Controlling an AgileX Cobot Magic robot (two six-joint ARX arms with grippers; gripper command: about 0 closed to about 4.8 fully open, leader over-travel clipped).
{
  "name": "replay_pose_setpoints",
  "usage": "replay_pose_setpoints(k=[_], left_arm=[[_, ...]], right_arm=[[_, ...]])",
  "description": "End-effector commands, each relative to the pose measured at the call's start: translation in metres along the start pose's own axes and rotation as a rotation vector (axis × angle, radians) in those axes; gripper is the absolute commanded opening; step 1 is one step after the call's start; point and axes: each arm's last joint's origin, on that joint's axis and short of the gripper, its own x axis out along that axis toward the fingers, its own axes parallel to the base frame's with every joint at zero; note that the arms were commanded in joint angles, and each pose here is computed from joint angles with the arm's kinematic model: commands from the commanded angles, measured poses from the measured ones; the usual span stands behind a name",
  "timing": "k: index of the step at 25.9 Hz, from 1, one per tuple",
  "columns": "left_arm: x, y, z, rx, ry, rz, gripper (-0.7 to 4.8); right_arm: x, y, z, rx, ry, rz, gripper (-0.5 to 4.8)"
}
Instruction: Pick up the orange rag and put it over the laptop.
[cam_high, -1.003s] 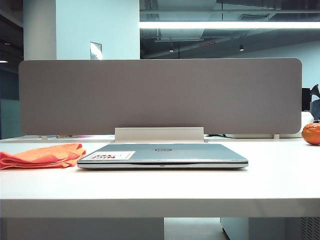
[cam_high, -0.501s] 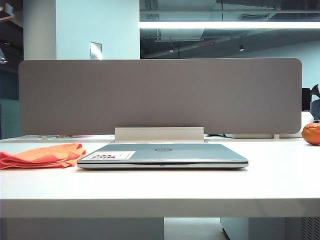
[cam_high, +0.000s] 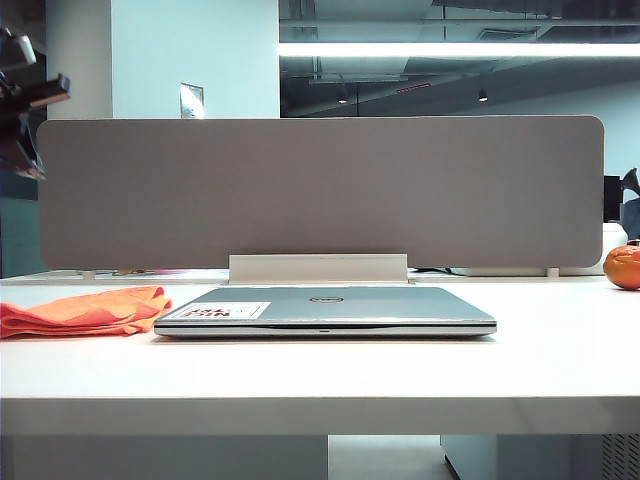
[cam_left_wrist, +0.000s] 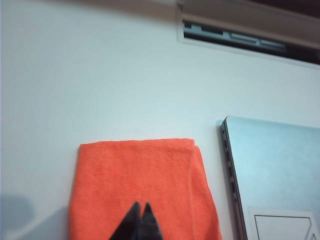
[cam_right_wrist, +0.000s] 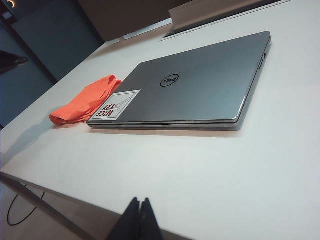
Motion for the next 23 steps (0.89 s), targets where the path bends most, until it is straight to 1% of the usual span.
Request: replay_pose_setpoints(k=[1,7,8,9,10,11,12,13,14,18,20,21,22,23], left_arm=[[0.013,0.003,-0.003,-0.005,0.024,0.003,-0.06],[0.034,0.010,-0.017,-0.024,0.102,0.016,-0.05],[0.037,0.012,-0.020,-0.043,0.114,0.021,-0.05],[0.041,0.017,-0.024,-0.100,0.133,0.029,-0.04],[0.044,0.018,-0.026,-0.138,0.146,0.030,-0.01],[0.047,0.023,-0.030,-0.196,0.168,0.028,0.35],[0.049,0.026,-0.031,-0.224,0.175,0.032,0.78],[0.051,0.030,-0.034,-0.265,0.186,0.041,1.59],[0.051,0.033,-0.035,-0.286,0.191,0.041,1.82],[0.051,0.045,-0.036,-0.364,0.208,0.021,1.88],[0.050,0.048,-0.038,-0.373,0.227,0.028,1.90],[0.049,0.050,-0.039,-0.380,0.235,0.035,1.99],[0.050,0.050,-0.041,-0.385,0.247,0.040,2.34],[0.050,0.051,-0.042,-0.387,0.256,0.042,2.57]], right_arm=[[0.000,0.000,0.001,-0.003,-0.011,0.002,-0.05],[0.000,0.000,0.001,-0.003,-0.011,0.002,-0.05],[0.000,0.000,0.001,-0.003,-0.011,0.002,-0.05],[0.000,0.000,0.001,-0.003,-0.011,0.002,-0.05],[0.000,0.000,0.001,-0.003,-0.011,0.002,-0.05],[0.000,0.000,0.001,-0.003,-0.011,0.002,-0.05],[0.000,0.000,0.001,-0.003,-0.011,0.002,-0.05],[0.000,0.000,0.001,-0.003,-0.011,0.002,-0.05],[0.000,0.000,0.001,-0.003,-0.011,0.002,-0.05],[0.000,0.000,0.001,-0.003,-0.012,0.001,-0.05],[0.000,0.000,0.001,-0.003,-0.013,-0.002,-0.05],[0.000,0.000,0.001,-0.003,-0.014,-0.005,-0.05],[0.000,0.000,0.001,-0.003,-0.014,-0.005,-0.05],[0.000,0.000,0.001,-0.003,-0.014,-0.006,-0.05]])
